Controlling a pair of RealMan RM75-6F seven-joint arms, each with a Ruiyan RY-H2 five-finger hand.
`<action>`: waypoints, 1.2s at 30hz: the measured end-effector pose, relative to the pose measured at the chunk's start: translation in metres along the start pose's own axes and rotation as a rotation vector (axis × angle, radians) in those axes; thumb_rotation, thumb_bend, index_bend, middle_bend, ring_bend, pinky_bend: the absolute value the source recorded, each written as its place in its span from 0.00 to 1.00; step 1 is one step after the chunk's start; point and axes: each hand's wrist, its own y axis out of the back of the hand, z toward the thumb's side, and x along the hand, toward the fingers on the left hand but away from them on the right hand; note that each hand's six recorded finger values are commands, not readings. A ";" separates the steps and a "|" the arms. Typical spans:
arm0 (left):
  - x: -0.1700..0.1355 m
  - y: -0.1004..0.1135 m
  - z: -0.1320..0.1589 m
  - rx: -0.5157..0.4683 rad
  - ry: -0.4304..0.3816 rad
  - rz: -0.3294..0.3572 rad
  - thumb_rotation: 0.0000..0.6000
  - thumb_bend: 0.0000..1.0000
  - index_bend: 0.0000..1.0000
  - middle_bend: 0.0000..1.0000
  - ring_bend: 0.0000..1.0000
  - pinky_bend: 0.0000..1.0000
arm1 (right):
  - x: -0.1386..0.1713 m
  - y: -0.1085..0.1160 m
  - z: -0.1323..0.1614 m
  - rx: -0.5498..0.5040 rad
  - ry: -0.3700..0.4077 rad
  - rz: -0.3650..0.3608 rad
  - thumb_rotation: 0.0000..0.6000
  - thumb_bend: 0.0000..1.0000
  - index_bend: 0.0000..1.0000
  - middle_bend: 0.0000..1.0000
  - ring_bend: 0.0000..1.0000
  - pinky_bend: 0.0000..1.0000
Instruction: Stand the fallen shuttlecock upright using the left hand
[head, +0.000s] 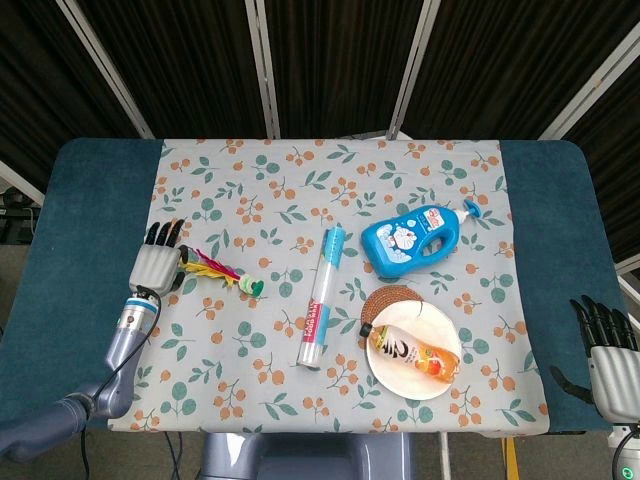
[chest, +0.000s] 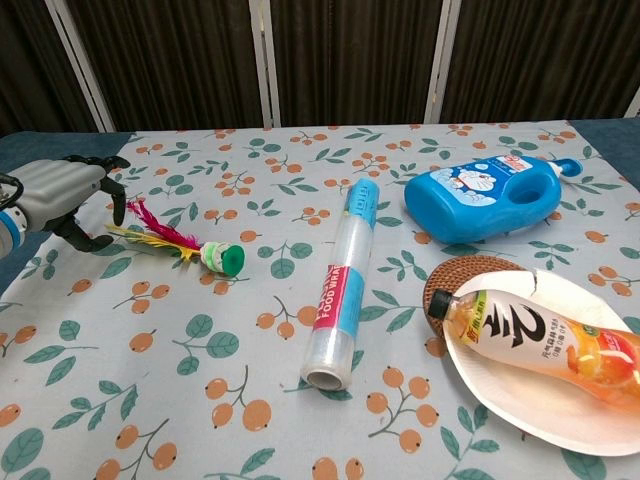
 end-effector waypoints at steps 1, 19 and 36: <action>0.002 0.001 0.002 -0.002 -0.001 0.004 1.00 0.38 0.48 0.00 0.00 0.00 | 0.000 0.000 0.000 0.000 0.000 0.000 1.00 0.12 0.00 0.00 0.00 0.00; 0.010 -0.006 0.010 0.031 0.011 -0.007 1.00 0.41 0.51 0.00 0.00 0.00 | 0.000 -0.001 0.000 -0.003 0.001 0.004 1.00 0.12 0.00 0.00 0.00 0.00; 0.013 -0.010 0.007 0.037 0.034 -0.009 1.00 0.43 0.55 0.00 0.00 0.00 | 0.000 -0.001 0.001 -0.002 0.000 0.004 1.00 0.12 0.00 0.00 0.00 0.00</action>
